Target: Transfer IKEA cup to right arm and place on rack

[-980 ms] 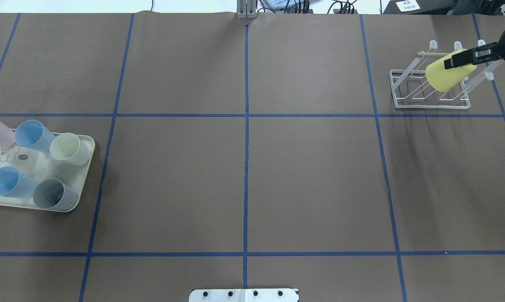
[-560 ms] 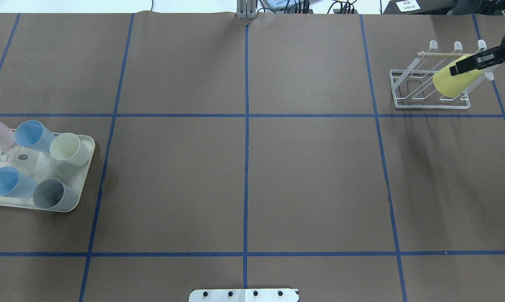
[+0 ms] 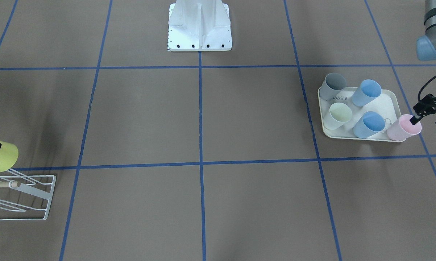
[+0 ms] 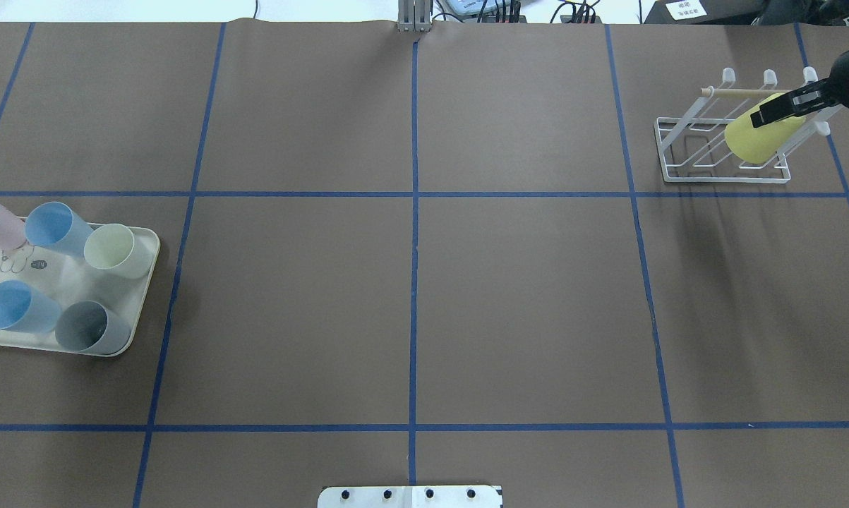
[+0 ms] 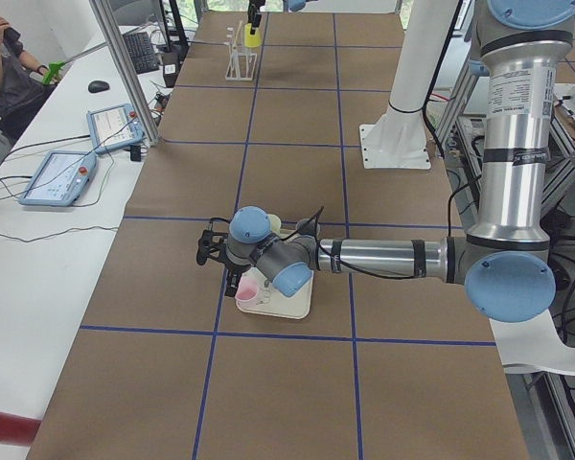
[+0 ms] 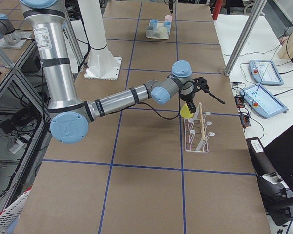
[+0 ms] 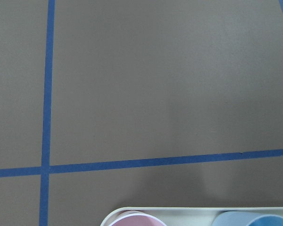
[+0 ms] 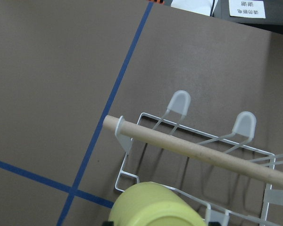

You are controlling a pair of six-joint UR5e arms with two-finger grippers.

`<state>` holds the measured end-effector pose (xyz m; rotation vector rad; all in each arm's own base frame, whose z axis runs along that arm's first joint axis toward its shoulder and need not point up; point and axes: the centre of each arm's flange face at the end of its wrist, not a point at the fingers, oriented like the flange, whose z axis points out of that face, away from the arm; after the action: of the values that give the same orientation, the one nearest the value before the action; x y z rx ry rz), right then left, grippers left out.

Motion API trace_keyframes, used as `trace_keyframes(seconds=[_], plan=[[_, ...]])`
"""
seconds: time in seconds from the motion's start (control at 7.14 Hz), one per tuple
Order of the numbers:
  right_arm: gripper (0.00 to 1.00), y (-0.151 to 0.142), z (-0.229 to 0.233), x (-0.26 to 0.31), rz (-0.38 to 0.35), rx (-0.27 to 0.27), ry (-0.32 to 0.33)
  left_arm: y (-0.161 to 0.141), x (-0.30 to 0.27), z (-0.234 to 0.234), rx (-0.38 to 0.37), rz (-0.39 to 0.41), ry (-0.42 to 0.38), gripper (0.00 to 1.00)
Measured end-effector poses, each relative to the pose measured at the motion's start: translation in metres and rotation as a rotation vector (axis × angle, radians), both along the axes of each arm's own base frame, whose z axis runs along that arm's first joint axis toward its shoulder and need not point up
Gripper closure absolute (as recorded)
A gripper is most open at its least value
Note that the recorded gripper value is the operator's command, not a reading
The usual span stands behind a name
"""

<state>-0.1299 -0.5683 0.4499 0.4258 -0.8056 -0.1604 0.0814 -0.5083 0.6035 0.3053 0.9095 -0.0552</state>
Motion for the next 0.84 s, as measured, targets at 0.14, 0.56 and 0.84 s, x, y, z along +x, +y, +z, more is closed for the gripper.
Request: trace_keyframes(seconds=[0.14,0.56,0.84], plan=[[0.32,-0.002,0.006,-0.005,-0.007,-0.010,0.003,0.000,0.000,0.000,-0.001,0.000,-0.001,0.00],[0.20,-0.003,0.013,-0.011,-0.018,-0.023,0.006,0.000,0.003,0.006,-0.041,-0.020,0.002,0.00],[0.16,-0.002,0.010,-0.011,-0.020,-0.021,-0.001,0.000,0.003,0.027,-0.081,-0.023,-0.013,0.00]])
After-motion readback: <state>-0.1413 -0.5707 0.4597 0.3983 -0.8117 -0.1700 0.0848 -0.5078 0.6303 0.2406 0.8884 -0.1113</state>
